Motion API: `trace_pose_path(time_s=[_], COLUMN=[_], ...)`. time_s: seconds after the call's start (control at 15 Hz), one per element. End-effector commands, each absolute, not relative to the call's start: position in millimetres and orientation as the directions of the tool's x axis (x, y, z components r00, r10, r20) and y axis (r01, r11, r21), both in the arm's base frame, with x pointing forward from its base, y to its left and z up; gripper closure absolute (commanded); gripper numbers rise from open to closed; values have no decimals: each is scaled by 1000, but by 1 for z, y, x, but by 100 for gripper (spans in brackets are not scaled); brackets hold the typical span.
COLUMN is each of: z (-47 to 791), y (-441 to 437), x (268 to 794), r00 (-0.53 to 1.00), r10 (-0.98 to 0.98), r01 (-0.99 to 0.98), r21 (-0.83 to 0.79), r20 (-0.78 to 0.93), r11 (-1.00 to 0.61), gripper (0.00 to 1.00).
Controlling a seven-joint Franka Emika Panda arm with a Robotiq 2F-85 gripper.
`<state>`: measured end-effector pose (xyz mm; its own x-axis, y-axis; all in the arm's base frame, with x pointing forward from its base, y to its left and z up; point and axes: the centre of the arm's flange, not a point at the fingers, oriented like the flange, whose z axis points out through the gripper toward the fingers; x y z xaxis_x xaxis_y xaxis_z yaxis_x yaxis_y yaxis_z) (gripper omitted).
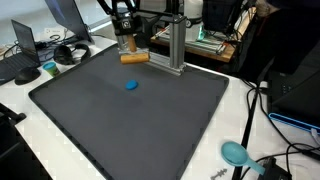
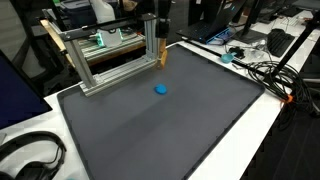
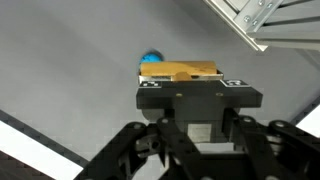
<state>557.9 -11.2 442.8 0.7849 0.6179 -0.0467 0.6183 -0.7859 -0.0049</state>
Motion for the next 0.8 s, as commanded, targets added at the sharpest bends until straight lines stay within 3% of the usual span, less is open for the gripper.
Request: trace_pose_path(time_s=[0.0, 0.27, 0.33, 0.73], z=[443, 441, 441, 428], y=[-11, -11, -11, -21], x=[558, 557, 557, 567], r00=[780, 775, 774, 609], r10=[624, 630, 631, 791], r01=[625, 631, 632, 790], r21=[-5, -5, -5, -43], r20=[-47, -52, -52, -58], r11=[-781, -776, -775, -612], gripper=[53, 53, 78, 78])
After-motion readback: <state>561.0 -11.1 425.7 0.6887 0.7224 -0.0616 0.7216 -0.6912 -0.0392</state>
